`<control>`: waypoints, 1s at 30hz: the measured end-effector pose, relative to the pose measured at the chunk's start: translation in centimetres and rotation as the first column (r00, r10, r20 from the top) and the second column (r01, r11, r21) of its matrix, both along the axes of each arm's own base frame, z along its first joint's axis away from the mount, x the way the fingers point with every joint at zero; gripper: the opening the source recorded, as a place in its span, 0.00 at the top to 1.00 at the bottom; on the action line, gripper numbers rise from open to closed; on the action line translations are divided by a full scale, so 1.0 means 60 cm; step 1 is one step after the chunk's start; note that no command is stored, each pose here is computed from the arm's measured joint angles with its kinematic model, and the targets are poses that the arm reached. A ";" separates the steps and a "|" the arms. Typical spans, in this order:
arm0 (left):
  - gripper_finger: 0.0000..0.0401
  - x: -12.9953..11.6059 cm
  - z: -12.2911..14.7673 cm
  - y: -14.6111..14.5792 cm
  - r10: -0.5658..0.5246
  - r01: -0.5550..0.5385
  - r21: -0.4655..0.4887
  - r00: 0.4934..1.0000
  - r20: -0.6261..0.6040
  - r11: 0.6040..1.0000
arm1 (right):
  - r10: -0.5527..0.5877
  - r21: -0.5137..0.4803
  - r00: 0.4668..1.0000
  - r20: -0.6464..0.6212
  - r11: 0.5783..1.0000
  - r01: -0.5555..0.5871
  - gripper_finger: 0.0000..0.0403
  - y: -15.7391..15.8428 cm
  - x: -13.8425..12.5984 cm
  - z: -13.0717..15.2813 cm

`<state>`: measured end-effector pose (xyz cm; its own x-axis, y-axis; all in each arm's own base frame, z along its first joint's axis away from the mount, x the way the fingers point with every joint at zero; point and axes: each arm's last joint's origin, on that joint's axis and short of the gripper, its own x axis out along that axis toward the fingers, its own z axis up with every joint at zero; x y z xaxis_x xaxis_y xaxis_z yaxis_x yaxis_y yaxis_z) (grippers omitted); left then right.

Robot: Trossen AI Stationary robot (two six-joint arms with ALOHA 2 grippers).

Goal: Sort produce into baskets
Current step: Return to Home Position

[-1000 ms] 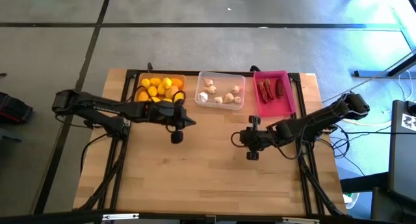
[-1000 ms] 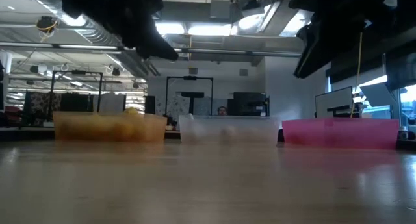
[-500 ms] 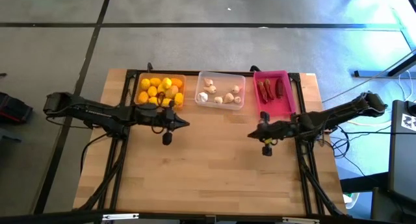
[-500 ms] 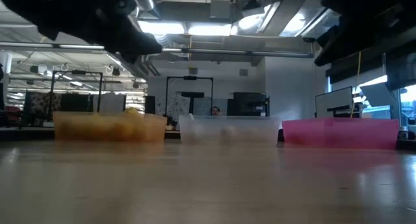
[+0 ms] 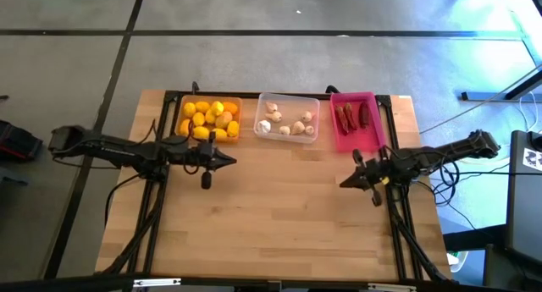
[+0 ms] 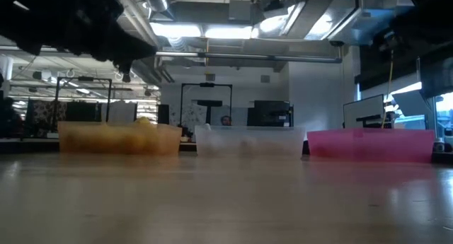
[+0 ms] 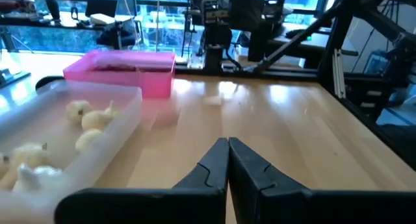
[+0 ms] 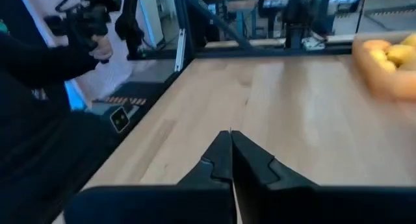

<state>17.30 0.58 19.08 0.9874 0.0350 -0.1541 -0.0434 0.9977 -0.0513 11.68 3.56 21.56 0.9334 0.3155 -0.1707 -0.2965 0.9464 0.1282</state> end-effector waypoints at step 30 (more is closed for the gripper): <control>0.99 -0.094 -0.032 -0.004 -0.013 0.018 -0.026 0.983 0.185 1.000 | -0.131 0.019 0.984 0.120 0.991 0.130 0.99 -0.020 -0.046 -0.063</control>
<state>11.65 0.34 17.14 0.9994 0.0179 0.0303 -0.0153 0.9964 -0.0839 8.91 2.35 17.80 0.9803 0.1907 -0.0517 -0.1842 0.9767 0.1097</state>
